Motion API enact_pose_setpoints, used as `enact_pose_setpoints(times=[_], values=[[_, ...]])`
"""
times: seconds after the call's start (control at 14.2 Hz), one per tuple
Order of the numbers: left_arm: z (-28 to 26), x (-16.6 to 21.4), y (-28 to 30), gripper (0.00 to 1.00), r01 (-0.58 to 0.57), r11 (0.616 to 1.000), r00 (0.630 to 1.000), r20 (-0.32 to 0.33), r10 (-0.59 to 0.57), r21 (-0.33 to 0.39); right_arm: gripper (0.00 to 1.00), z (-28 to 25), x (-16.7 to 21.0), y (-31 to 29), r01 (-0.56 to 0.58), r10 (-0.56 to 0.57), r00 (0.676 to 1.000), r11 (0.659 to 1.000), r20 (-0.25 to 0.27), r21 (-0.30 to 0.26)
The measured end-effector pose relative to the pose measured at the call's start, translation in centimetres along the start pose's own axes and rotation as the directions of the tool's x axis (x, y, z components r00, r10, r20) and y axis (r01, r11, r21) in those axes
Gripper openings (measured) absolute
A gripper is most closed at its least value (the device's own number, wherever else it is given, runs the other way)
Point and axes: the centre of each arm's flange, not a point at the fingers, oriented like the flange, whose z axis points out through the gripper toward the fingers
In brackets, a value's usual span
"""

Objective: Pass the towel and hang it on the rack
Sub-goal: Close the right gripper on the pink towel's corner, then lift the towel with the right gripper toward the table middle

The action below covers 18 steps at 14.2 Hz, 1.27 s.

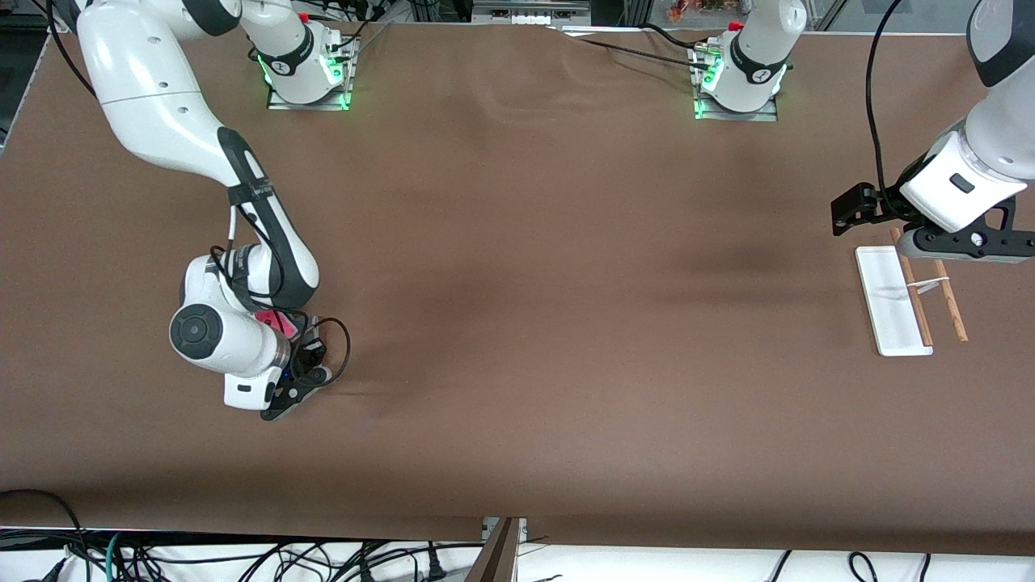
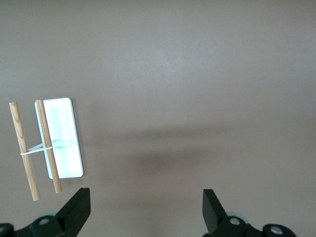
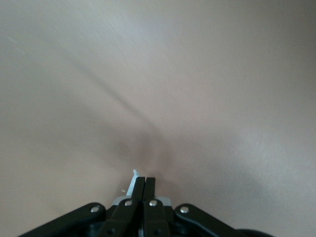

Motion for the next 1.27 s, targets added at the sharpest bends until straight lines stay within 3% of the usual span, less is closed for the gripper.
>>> enact_pose_setpoints(times=[0.21, 0.42, 0.77, 1.06, 1.27], values=[[0.0, 0.0, 0.0, 1.0, 0.0, 1.0, 1.0, 0.002, 0.0, 0.0, 0.01, -5.2, 1.6, -2.9, 0.031, -0.031, 1.0, 0.999, 0.001, 0.012], [0.0, 0.0, 0.0, 1.0, 0.0, 1.0, 1.0, 0.002, 0.0, 0.0, 0.01, -12.4, 3.0, -6.3, 0.018, -0.02, 0.999, 0.999, 0.049, 0.029], [0.0, 0.0, 0.0, 1.0, 0.0, 1.0, 1.0, 0.003, 0.0, 0.0, 0.01, -24.0, 5.2, -16.7, -0.023, 0.019, 0.996, 0.999, 0.09, 0.036], [0.1, 0.0, 0.0, 1.0, 0.0, 1.0, 1.0, 0.003, 0.0, 0.0, 0.01, -28.9, 5.4, -22.4, -0.032, 0.031, 0.999, 0.998, 0.035, 0.046], [0.2, -0.1, 0.0, 1.0, 0.0, 1.0, 1.0, 0.007, 0.0, 0.0, 0.01, -30.7, 5.9, -28.0, -0.035, 0.034, 0.999, 0.996, 0.009, 0.085]])
